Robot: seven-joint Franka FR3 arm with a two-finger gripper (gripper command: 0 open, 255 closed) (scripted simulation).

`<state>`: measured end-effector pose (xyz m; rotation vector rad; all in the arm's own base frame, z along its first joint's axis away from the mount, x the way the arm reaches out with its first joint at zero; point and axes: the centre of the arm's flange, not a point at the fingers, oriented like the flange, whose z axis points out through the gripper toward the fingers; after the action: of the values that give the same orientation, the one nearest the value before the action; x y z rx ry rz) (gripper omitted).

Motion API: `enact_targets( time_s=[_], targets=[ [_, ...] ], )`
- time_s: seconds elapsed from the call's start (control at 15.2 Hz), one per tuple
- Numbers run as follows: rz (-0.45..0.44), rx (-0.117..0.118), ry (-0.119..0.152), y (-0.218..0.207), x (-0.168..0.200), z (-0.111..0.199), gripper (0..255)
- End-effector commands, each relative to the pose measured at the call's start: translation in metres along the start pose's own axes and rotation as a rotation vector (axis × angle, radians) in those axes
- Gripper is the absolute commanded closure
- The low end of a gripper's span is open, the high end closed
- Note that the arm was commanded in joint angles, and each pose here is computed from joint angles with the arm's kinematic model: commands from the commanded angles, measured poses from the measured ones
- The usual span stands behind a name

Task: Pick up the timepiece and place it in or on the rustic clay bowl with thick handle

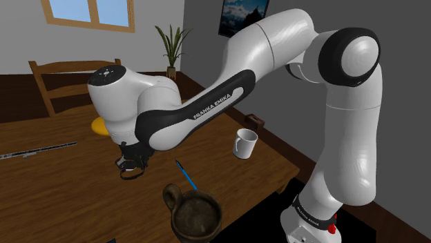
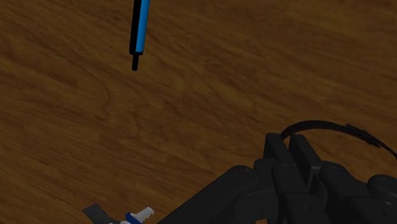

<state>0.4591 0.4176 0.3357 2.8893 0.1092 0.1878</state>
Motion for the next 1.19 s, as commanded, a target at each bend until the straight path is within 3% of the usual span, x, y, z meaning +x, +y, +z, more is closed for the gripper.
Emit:
enact_targets(
  time_s=[0.0, 0.2, 1.12],
  targets=[
    [-0.001, 0.001, -0.001, -0.001, 0.000, 0.000, 255],
    [-0.001, 0.001, -0.001, -0.001, -0.001, 0.000, 255],
    [-0.001, 0.001, -0.001, 0.018, 0.008, -0.071, 255]
  ],
)
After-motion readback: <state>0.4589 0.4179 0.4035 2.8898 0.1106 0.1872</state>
